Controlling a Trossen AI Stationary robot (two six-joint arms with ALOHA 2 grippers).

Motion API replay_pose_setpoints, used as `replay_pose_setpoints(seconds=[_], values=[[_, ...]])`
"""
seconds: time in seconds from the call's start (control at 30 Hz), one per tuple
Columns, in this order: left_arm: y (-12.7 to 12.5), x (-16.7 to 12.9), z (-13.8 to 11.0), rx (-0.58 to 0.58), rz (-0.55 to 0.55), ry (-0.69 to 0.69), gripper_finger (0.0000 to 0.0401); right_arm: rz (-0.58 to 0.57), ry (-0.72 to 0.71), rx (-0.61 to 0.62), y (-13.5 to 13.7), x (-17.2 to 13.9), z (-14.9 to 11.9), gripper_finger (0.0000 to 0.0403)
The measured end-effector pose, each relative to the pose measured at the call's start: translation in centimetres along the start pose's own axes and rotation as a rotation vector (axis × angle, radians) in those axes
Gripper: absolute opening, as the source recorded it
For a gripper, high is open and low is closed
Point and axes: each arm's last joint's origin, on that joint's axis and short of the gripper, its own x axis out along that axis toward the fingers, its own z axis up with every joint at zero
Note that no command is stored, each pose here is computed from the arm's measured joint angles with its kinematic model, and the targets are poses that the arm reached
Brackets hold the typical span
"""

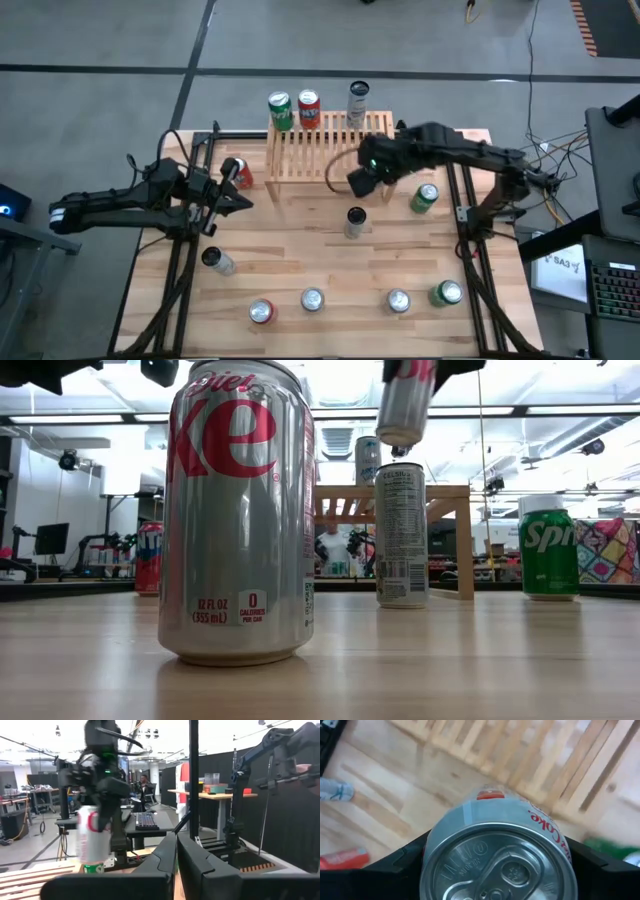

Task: Place canned beverage on shelf
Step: Put the top red silver soda can on the shelf

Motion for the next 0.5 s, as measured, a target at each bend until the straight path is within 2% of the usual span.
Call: replay_pose_setpoints(seconds=[0.13,0.23,0.5], values=[[0.0,-0.1,-0.3,-0.015,-0.007,0.007,0.0000,-0.063,0.028,-0.028,-0.7,0.6,2.4,0.0294],[-0.1,-0.2,-0.4,-0.016,-0.007,0.007,0.0000,-0.037,0.049,-0.026,-1.1,1.3,3.9,0.0294],[-0.3,-0.5,0.1,-0.003,-0.008,-0.018,0.0000,-0.059,0.093,-0.005,-2.9,3.0,6.5,0.0294]])
